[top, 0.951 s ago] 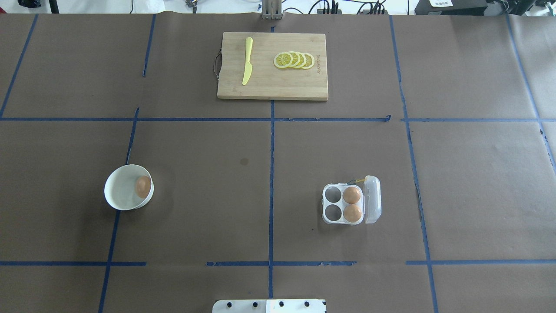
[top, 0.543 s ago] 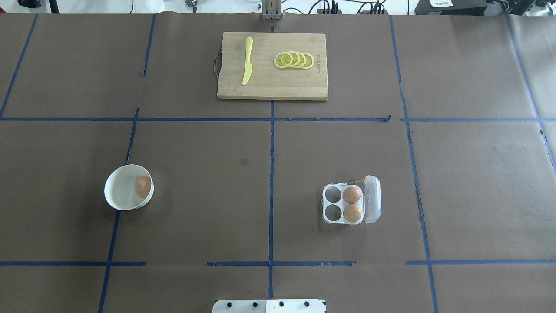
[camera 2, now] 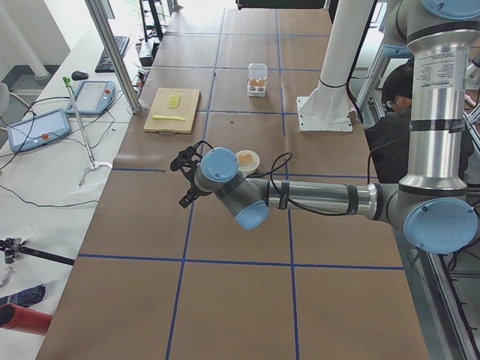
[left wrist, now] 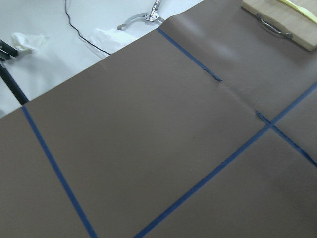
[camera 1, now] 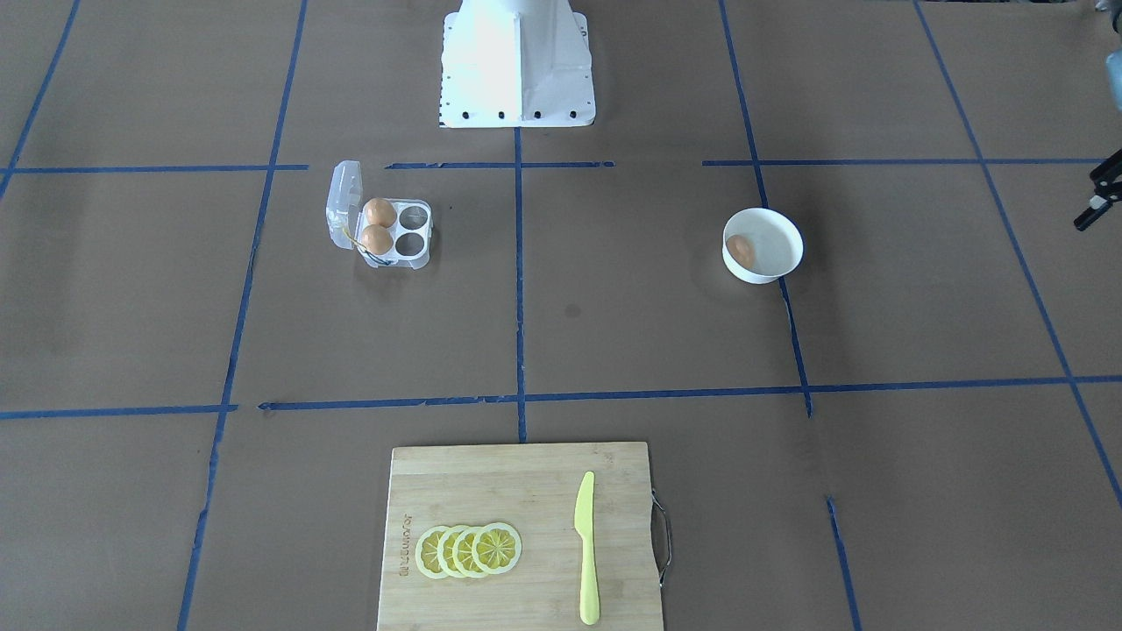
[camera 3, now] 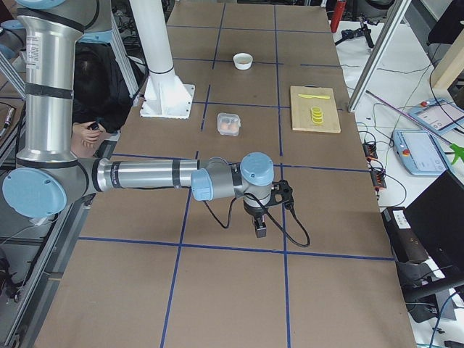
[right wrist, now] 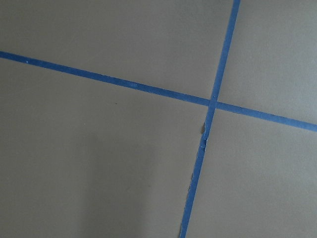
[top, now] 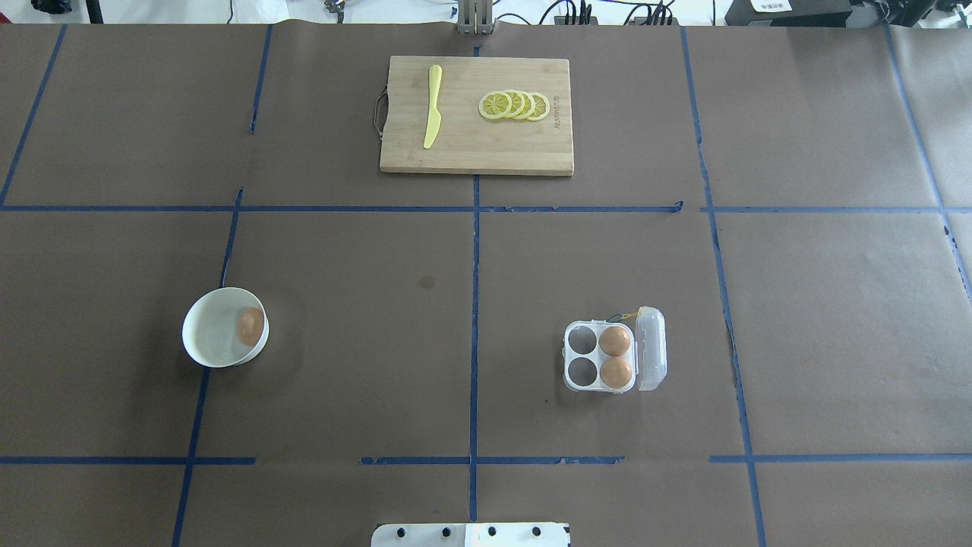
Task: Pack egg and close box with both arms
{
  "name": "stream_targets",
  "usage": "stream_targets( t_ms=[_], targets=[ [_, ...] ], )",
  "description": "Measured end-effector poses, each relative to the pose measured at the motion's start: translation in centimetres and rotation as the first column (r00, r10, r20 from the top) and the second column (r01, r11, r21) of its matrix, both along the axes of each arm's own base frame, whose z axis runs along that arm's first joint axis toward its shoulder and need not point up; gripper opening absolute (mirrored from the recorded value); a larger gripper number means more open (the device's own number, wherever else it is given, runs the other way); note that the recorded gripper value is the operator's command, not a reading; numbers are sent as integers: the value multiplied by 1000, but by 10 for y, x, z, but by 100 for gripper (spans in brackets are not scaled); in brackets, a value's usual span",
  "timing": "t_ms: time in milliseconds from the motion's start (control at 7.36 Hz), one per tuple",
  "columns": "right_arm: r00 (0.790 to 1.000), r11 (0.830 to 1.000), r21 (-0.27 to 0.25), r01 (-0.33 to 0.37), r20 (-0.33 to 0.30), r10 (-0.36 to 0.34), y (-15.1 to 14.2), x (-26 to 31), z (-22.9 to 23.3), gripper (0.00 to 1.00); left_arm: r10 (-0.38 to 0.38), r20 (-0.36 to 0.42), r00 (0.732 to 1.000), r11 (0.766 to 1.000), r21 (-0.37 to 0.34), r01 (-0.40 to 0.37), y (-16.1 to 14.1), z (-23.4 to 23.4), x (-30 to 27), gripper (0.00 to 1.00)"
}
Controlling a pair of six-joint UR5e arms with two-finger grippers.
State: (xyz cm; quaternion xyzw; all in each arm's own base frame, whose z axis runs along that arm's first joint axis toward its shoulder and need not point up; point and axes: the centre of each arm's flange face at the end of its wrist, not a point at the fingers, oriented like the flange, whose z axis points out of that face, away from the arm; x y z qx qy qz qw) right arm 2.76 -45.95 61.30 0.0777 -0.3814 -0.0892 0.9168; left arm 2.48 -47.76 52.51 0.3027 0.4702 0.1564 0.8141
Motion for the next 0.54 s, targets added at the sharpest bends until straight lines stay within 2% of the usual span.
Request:
stream_targets(
  t_ms=[272, 543],
  targets=[
    [1000, 1000, -2, 1, 2, -1, 2, 0, 1, 100, -61, -35, 998, 990, -126, 56, 22, -24, 42, 75],
    [1000, 1000, -7, 0, 2, 0, 3, 0, 3, 100, -146, -63, 987, 953, -278, 123, 53, -53, 95, 73]
  ],
)
